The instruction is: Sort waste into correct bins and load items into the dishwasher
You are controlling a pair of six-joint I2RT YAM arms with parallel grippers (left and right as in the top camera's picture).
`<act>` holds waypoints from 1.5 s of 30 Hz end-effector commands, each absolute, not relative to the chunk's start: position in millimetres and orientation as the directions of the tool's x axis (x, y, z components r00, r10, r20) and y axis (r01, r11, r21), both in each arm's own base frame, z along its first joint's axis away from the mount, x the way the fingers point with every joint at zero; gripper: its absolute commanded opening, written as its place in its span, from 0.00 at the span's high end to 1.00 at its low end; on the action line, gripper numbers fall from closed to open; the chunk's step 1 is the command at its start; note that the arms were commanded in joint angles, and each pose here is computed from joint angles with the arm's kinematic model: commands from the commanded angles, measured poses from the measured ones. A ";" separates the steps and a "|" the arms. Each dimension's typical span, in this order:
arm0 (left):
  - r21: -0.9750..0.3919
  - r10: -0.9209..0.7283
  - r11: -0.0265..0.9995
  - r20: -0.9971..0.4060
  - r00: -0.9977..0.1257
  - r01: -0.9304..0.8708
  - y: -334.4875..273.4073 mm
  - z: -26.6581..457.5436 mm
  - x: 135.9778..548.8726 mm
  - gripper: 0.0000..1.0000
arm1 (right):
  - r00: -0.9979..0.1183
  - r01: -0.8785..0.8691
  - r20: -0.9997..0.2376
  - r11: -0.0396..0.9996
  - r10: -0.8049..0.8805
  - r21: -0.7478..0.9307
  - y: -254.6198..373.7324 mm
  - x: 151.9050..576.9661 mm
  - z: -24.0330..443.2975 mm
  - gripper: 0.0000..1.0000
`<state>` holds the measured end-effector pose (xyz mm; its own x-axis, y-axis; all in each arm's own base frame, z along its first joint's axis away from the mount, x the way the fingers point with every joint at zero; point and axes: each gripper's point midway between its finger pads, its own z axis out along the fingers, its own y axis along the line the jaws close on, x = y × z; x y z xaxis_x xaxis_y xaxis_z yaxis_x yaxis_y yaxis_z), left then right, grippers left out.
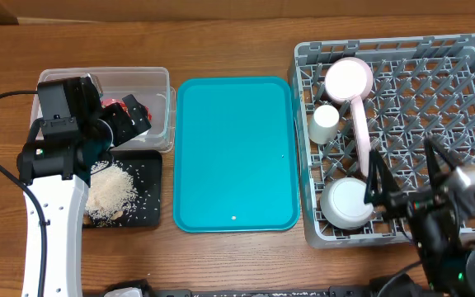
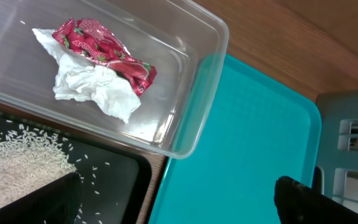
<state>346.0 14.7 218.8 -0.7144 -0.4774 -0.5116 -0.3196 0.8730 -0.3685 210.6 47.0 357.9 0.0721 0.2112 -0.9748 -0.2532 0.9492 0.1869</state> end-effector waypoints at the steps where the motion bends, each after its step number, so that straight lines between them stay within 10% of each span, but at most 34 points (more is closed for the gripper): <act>1: -0.362 -0.466 0.880 -0.531 -0.708 -0.308 15.3 224.7 346.4 0.00 | 0.088 -0.251 -0.974 0.951 0.207 0.179 44.2 206.8 335.8 0.00; 15: -0.362 -0.466 0.880 -0.531 -0.708 -0.308 15.3 224.7 346.4 0.00 | 0.158 -0.254 -0.952 0.943 0.262 0.218 41.6 227.2 258.4 0.00; 27: -0.362 -0.466 0.880 -0.531 -0.708 -0.308 15.3 224.7 346.4 0.00 | -0.058 -0.195 -0.981 0.961 0.187 0.195 41.6 239.3 182.6 0.00; 45: -0.362 -0.466 0.880 -0.531 -0.708 -0.308 15.3 224.7 346.4 0.00 | -0.052 -0.203 -0.984 0.962 0.173 0.180 42.1 242.5 171.9 0.00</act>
